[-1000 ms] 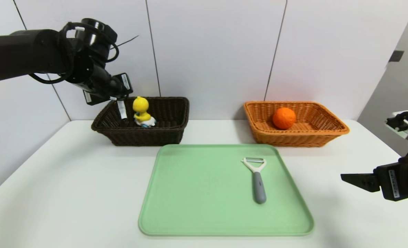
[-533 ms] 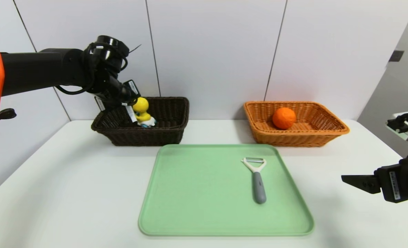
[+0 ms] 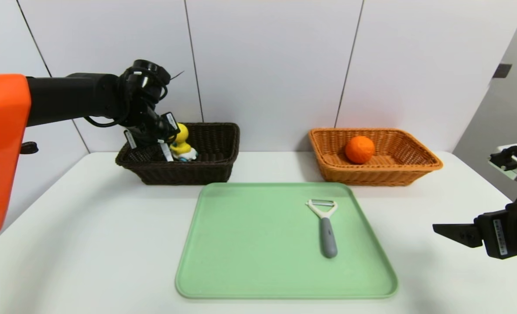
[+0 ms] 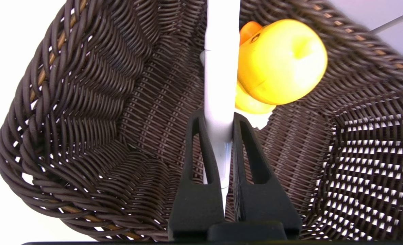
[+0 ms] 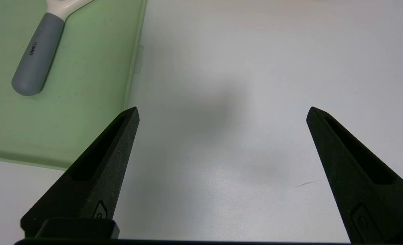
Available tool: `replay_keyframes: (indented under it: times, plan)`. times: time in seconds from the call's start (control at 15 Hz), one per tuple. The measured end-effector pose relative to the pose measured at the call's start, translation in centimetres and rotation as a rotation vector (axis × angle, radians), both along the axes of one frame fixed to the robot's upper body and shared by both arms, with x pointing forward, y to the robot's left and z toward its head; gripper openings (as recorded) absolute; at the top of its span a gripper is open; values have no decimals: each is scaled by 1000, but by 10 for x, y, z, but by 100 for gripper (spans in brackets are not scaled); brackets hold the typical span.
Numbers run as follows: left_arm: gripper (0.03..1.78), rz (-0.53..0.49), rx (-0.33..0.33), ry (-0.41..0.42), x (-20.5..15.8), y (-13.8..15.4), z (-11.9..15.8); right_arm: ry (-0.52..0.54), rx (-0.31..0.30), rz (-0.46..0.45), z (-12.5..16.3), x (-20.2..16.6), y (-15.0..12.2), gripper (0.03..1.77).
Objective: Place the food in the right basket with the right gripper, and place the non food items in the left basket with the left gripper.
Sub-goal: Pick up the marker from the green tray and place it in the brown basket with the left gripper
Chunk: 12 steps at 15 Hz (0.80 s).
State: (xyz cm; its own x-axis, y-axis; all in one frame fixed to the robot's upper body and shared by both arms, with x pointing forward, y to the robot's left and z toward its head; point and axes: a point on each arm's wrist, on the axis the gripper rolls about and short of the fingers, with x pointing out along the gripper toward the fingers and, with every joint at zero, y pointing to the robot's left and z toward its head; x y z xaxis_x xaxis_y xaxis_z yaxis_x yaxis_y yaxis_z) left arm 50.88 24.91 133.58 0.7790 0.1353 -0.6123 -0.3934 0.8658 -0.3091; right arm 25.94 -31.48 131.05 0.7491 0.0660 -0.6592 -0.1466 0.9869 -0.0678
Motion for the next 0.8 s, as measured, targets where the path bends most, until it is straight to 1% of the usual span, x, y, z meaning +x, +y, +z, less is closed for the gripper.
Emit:
replay_keyframes:
  times: [0.8]
  plan:
    - [14, 36, -8, 30, 12, 9, -18, -4, -1, -2, 0, -5, -1, 170]
